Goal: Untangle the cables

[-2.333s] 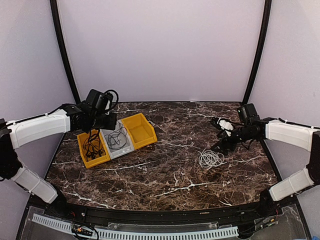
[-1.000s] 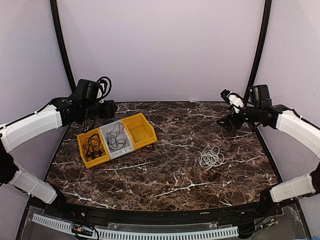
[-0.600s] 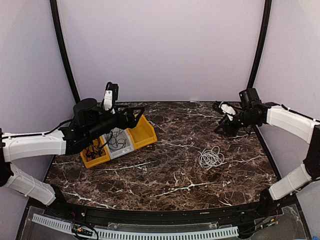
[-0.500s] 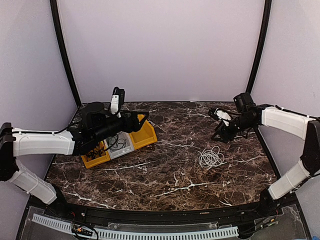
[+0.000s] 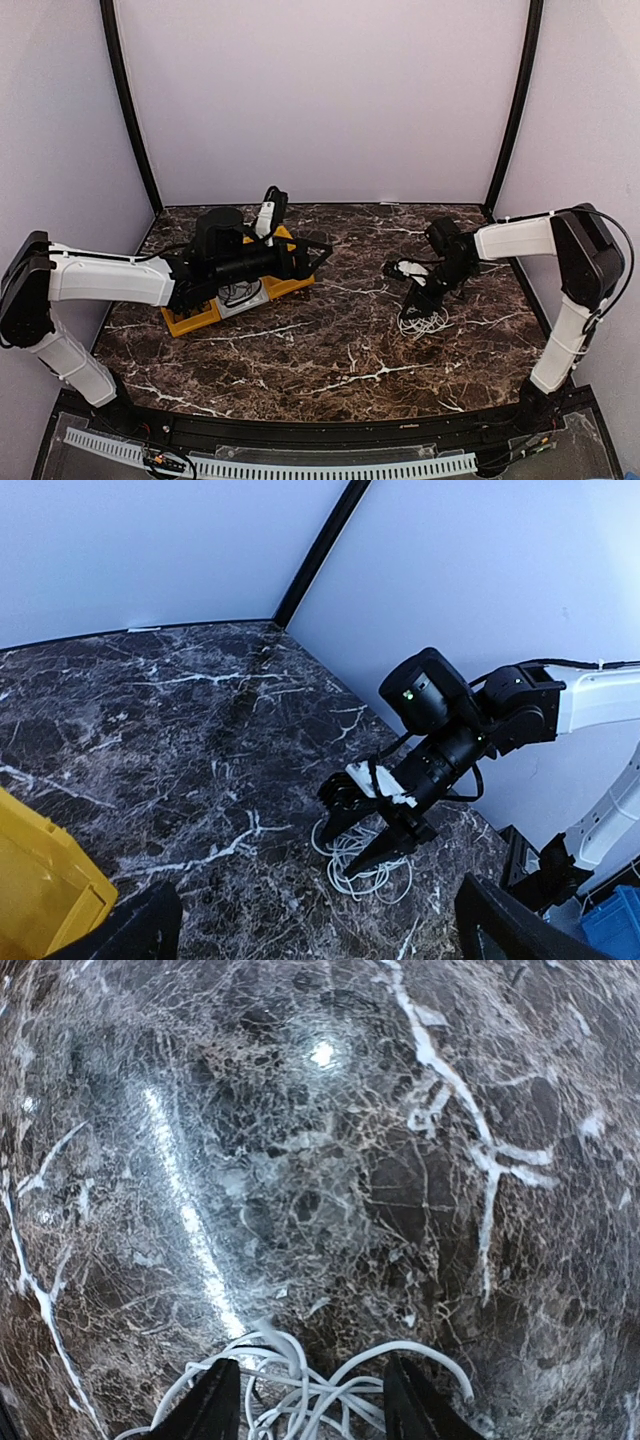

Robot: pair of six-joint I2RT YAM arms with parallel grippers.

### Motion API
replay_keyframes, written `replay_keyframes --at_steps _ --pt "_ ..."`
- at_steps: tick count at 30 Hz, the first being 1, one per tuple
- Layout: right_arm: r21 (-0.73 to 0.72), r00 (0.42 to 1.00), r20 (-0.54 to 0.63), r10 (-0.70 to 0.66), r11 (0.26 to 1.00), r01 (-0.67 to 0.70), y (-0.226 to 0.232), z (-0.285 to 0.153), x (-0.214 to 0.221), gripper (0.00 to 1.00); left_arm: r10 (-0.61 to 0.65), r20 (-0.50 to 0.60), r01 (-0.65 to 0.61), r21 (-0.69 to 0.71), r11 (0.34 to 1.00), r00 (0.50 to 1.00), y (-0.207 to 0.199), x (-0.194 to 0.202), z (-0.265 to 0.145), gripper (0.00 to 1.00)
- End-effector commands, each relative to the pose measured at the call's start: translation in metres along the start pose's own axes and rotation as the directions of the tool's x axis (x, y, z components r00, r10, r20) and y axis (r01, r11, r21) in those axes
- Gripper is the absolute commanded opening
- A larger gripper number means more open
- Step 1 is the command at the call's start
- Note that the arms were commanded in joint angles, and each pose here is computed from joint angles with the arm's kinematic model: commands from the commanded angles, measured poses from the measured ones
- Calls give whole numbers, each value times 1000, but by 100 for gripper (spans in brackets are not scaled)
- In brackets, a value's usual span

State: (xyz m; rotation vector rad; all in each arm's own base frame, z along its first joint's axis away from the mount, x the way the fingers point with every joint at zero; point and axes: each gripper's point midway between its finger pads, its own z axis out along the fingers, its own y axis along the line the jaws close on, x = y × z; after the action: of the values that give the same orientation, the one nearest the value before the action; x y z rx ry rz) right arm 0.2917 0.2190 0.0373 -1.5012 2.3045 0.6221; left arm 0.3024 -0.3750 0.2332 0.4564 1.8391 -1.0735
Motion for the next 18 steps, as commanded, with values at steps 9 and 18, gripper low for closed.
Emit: replay_keyframes --at_steps 9,18 --pt "-19 998 60 -30 999 31 -4 5 -29 43 29 101 21 -463 886 994 60 -30 -37 99" --pt "-20 993 109 -49 998 52 0 -16 -53 0 143 86 -128 -160 979 986 8 -24 -30 79"
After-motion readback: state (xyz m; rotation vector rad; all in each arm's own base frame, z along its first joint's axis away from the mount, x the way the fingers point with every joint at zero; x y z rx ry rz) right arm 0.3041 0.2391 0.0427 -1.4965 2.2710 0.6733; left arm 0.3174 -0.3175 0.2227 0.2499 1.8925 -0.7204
